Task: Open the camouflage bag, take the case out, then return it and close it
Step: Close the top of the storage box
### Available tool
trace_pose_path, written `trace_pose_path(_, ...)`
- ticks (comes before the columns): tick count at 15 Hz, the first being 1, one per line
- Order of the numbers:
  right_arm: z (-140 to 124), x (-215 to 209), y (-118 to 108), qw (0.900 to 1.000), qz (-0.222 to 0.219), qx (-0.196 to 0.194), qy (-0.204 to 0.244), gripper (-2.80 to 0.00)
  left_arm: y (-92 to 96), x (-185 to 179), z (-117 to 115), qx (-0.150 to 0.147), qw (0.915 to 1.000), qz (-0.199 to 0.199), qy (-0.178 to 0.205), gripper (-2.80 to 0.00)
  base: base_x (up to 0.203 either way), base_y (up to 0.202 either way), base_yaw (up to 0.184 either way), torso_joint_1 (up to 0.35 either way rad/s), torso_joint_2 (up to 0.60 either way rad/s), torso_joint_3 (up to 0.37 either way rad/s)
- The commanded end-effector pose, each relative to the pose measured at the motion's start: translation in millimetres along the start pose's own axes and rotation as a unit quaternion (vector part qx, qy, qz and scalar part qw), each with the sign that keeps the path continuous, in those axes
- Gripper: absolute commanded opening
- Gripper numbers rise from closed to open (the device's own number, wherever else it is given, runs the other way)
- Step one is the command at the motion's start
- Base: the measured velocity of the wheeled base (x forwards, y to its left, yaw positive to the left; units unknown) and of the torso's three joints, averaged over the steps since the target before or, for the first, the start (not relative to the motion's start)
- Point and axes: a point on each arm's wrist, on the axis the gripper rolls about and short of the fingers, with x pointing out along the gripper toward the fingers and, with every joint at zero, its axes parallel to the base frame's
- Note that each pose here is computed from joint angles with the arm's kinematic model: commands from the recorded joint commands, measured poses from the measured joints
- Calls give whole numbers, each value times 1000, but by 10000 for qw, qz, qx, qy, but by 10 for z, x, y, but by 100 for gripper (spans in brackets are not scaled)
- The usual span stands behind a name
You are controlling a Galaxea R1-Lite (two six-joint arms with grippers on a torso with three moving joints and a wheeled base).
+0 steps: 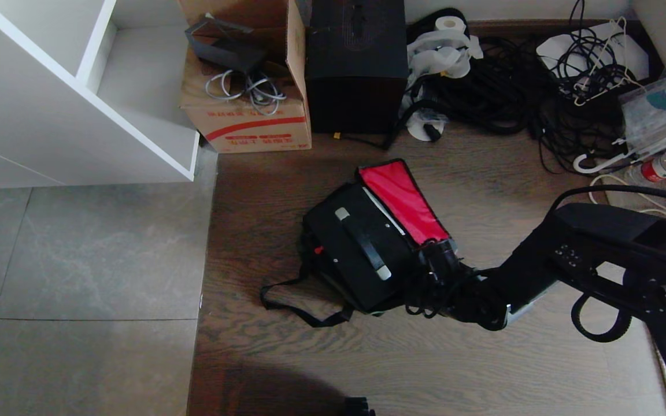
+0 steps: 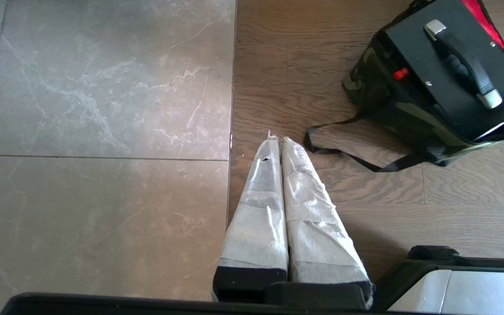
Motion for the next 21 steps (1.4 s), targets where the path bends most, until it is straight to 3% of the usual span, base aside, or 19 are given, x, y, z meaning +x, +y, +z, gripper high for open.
trace_pose_path(1, 155, -10, -189, 9997, -125, -205, -111, -280, 0, 6, -25, 5, 10000, -3, 41, -280, 0, 0, 0, 0, 0, 0)
trace_pose_path(4, 389, 43, -580, 9972, -243, -678, -183, -280, 0, 6, -25, -2, 10000, -3, 41, -280, 0, 0, 0, 0, 0, 0)
trace_pose_path(8, 803, 89, -1148, 9908, 6, -1249, -517, -280, 0, 6, -25, 5, 10000, -3, 42, -280, 0, 0, 0, 0, 0, 0)
trace_pose_path(14, 1158, 62, -1356, 9868, 329, -1260, -962, -280, 0, 6, -25, -2, 10000, -3, 42, -280, 0, 0, 0, 0, 0, 0)
trace_pose_path(15, 1133, 42, -1361, 9879, 333, -1227, -894, 0, 0, 6, -25, 5, 10000, 4, 42, -280, 0, 0, 0, 0, 0, 0)
trace_pose_path(21, 876, -207, -1201, 9864, 550, -1356, -754, 0, 0, 6, -25, 5, 10000, -3, 41, -280, 0, 0, 0, 0, 0, 0)
